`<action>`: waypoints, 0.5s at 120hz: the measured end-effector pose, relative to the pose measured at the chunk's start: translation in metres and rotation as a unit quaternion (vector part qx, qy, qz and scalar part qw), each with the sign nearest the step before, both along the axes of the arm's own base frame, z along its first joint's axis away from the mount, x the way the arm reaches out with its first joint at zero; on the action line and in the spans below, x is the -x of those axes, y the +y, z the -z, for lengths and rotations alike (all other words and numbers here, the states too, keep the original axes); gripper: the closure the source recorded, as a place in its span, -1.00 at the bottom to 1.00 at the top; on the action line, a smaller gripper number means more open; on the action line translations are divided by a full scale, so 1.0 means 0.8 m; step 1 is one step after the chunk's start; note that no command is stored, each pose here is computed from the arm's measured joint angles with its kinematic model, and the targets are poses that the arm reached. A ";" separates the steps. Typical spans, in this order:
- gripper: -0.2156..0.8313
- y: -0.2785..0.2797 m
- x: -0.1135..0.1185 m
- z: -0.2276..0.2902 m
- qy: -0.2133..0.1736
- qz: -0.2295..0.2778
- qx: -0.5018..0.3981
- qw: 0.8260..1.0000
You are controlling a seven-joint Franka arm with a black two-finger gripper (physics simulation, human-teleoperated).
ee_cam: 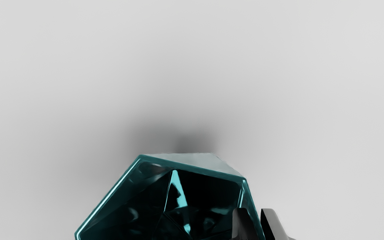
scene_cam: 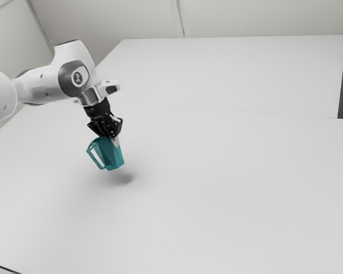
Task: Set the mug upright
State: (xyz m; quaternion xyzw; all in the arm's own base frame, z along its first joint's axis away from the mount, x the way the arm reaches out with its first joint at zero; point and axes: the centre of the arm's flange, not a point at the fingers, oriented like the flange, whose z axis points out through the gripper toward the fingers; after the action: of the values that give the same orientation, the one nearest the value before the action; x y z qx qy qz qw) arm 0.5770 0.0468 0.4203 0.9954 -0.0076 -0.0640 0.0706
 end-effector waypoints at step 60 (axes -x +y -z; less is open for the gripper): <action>0.90 -0.038 -0.015 0.028 -0.017 -0.051 -0.090 0.995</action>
State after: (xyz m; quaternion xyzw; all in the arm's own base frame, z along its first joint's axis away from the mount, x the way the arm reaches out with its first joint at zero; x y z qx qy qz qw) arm 0.5892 0.0166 0.3976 0.9978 0.0474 -0.0436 -0.0158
